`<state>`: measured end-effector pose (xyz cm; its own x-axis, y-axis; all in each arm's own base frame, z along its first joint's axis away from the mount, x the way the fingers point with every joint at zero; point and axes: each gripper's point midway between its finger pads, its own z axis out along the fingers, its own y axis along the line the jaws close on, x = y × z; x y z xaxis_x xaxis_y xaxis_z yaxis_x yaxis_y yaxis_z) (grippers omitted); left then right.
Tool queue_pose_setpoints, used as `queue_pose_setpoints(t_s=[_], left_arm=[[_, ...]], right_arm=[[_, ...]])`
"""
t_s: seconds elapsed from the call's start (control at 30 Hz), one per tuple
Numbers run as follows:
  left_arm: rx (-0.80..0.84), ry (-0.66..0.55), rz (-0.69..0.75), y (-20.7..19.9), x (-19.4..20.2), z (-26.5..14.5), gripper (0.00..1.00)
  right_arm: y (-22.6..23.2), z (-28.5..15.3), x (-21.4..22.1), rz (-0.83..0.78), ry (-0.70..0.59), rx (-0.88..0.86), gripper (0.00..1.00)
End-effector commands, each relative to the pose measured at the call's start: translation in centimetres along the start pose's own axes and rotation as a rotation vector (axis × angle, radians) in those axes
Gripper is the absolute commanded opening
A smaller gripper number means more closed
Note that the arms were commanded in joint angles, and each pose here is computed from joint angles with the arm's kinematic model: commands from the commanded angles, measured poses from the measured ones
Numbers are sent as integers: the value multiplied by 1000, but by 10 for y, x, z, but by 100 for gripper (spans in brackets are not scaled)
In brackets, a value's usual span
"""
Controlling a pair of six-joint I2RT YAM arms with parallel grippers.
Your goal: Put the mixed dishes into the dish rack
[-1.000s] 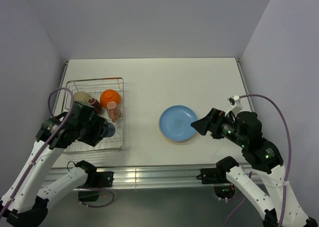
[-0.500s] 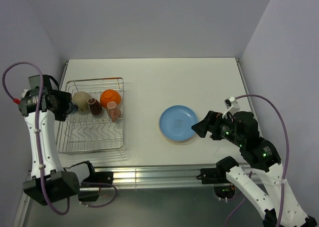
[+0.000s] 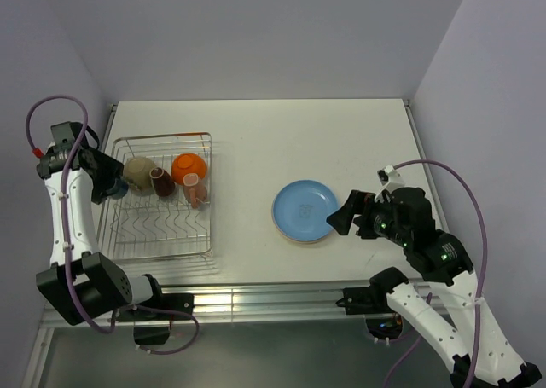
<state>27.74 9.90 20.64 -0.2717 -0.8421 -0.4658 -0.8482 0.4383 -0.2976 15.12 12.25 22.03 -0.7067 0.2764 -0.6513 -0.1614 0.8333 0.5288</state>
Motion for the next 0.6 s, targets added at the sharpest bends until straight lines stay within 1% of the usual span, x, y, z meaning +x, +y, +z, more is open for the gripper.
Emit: queue_pose_setpoints(t_s=[0.0, 0.23, 0.33, 0.43, 0.57], left_arm=[[3, -39, 92, -1, -10, 14, 0], [-64, -94, 151, 7, -23, 33, 0], [-88, -94, 174, 8, -26, 41, 0], [-97, -81, 200, 7, -25, 53, 0], [-99, -29, 229, 4, -18, 72, 0]], right_arm=[[0, 6, -5, -25, -19, -4, 100], [3, 6, -9, -32, -24, -12, 100], [3, 8, -8, -31, -16, -11, 100], [4, 11, -7, -28, -6, -17, 100], [3, 12, -7, -26, -7, -10, 100]])
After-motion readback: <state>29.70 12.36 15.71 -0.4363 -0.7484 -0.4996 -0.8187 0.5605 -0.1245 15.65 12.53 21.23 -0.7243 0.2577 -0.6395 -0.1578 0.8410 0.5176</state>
